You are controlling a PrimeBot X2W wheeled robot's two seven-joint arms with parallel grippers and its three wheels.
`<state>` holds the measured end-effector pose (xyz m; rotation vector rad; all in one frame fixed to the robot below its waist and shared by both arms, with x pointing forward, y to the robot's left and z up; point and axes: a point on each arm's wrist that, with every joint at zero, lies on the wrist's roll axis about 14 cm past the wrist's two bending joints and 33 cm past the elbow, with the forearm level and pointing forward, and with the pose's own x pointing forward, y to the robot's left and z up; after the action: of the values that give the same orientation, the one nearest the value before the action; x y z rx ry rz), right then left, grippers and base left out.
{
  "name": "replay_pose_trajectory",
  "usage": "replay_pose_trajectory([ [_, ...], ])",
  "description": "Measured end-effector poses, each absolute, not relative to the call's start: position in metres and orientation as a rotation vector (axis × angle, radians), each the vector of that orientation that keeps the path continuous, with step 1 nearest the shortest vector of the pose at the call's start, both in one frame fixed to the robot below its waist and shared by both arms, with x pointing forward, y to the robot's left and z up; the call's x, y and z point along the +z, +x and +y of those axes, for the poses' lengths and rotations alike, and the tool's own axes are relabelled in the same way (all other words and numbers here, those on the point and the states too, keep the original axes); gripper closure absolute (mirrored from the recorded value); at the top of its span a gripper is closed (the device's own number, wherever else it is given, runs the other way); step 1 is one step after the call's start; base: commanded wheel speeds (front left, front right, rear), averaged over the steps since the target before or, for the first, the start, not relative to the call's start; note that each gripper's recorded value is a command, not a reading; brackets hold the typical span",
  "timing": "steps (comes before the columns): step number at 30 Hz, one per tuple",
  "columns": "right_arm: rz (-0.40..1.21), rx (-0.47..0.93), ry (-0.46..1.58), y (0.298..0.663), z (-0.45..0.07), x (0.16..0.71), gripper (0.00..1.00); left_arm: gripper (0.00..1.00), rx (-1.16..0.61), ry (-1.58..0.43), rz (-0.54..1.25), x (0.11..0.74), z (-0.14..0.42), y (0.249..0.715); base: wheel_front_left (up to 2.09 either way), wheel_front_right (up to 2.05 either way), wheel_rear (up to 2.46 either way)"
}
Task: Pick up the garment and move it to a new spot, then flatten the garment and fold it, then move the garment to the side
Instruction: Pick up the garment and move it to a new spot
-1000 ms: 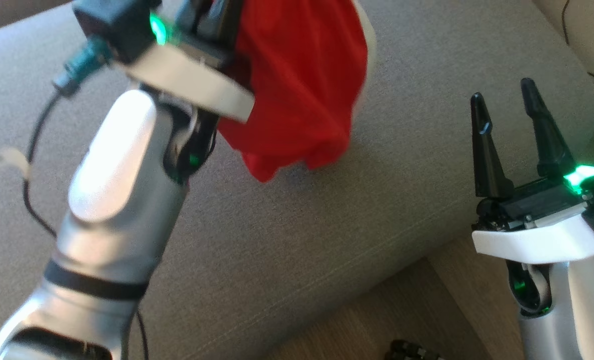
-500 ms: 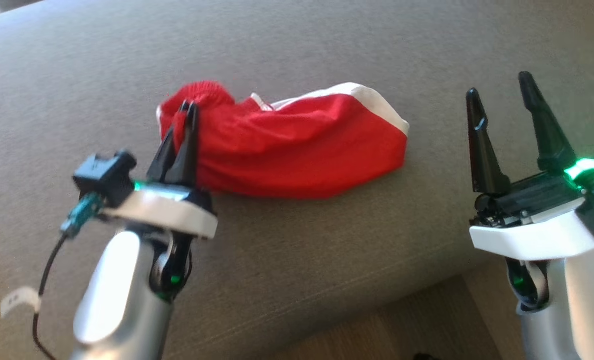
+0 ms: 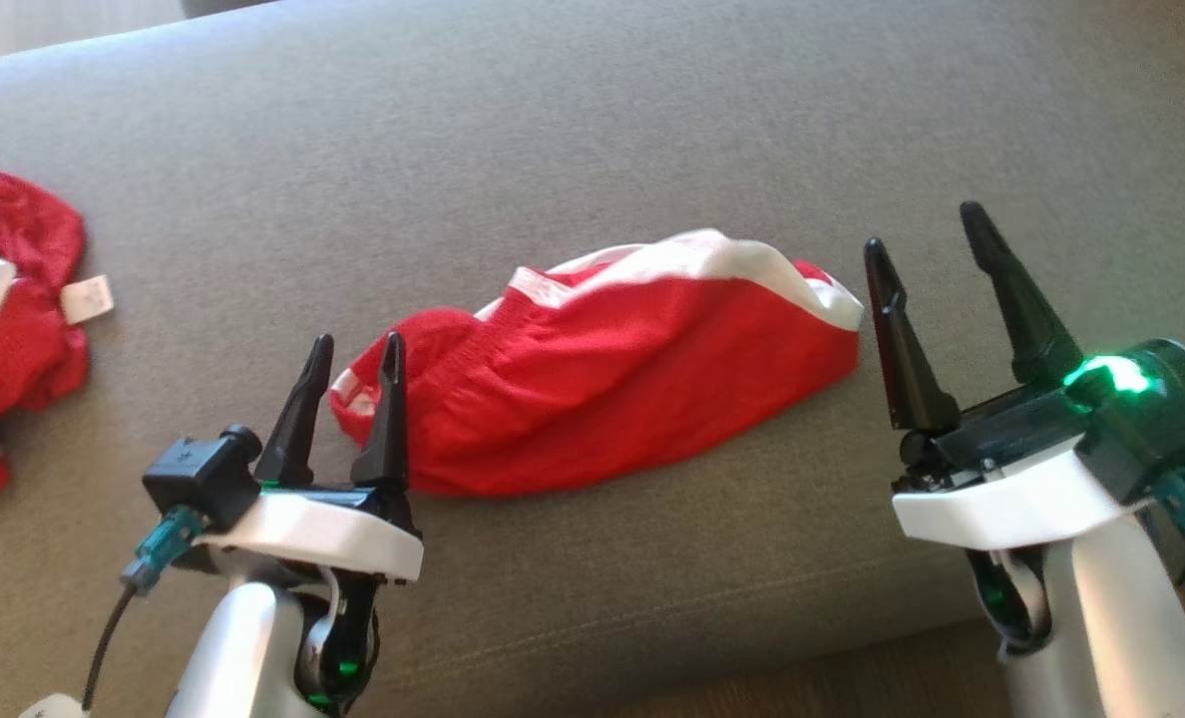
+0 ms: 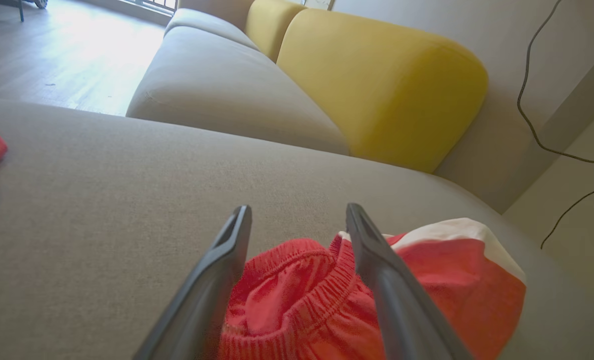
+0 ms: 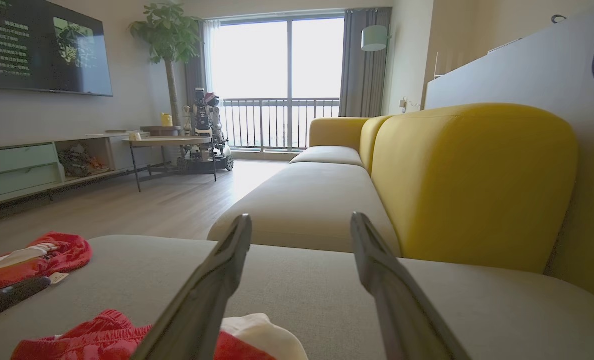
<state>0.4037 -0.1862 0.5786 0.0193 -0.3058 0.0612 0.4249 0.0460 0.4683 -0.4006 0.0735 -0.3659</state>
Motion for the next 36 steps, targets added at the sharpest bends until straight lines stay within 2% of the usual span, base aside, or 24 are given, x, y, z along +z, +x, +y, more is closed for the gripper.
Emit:
replay_pose_trajectory([
  [7, -0.259, 0.112, 0.046, 0.401, -0.167, 0.563, 0.00, 0.00, -0.304, -0.320, -0.031, 0.500, 0.067, 0.416, 0.00, 0.00, 0.00],
  [16, -0.243, 0.154, 0.042, 0.376, -0.152, 0.560, 0.00, 0.00, -0.232, -0.207, -0.118, 0.526, 0.088, 0.370, 0.00, 0.00, 0.00],
  [23, -0.198, 0.154, 0.044, 0.354, -0.151, 0.545, 0.00, 0.00, -0.194, -0.153, -0.117, 0.524, 0.099, 0.342, 0.00, 0.00, 0.00],
  [36, -0.192, 0.155, 0.045, 0.348, -0.150, 0.542, 0.00, 0.00, -0.101, -0.095, -0.125, 0.524, 0.120, 0.327, 0.00, 0.00, 0.00],
])
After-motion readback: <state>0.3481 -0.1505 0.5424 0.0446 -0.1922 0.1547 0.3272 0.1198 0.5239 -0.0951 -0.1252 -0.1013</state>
